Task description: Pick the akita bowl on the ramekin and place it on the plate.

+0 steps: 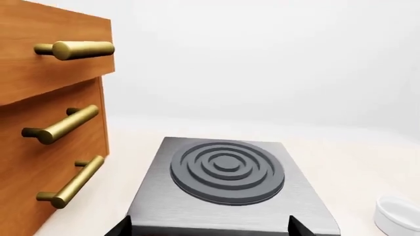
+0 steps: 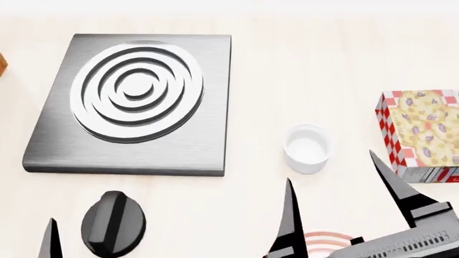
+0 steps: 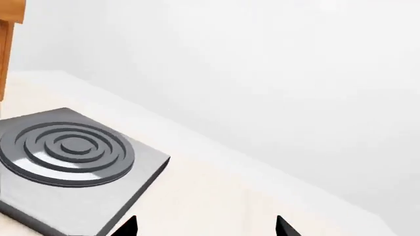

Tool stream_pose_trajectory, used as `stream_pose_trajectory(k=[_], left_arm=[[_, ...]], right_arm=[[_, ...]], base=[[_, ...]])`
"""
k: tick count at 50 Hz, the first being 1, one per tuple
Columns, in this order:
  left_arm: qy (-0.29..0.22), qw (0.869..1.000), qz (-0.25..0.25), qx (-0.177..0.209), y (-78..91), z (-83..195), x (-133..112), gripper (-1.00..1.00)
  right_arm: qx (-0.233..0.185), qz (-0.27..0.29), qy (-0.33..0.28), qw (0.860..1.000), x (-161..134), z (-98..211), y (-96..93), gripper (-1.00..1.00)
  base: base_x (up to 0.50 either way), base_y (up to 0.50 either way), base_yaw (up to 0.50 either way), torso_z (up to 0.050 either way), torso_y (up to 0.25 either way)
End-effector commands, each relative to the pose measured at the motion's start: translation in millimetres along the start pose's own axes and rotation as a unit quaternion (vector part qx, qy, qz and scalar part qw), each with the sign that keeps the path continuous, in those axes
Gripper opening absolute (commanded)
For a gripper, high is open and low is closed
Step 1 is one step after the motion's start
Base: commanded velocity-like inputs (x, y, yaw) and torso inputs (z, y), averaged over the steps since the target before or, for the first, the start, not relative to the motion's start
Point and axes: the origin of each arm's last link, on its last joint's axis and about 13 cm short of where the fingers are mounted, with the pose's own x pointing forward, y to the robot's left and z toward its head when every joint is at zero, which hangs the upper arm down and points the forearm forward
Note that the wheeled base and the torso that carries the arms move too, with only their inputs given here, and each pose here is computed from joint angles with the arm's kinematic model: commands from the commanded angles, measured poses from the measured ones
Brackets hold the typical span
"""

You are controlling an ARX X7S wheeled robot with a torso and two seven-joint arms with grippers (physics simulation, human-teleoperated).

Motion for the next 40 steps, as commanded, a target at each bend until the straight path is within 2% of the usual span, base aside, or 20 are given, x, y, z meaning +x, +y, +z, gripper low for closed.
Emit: stream_pose_trajectory(k=[1,16,29,40], left_arm=[[-0.002,1.0,-0.003,-0.002,-0.4,-0.1,-0.3,1.0],[-0.003,1.0,-0.006,-0.004,-1.3,-0.6,-0.1,1.0],[-0.005,1.0,-0.008,-0.004,-2.4,0.1,-1.1,1.0],[-0.005,1.0,-0.009,-0.005,-2.5,0.3,-1.4,1.0]], right_arm=[[0.052,-0.057,-0.035,0.996,-0.2,-1.0,7.4,1.0],[0.094,-0.099,-0.094,0.986,-11.0,2.6,7.8,1.0],[0.128,-0.096,-0.155,0.975,-28.3,13.2,7.9,1.0],[0.136,-0.095,-0.17,0.971,-36.4,12.2,11.8,1.0]], base=[[0.0,0.0,0.0,0.0,0.25],[0.0,0.0,0.0,0.0,0.25],[0.0,0.0,0.0,0.0,0.25],[0.0,0.0,0.0,0.0,0.25]])
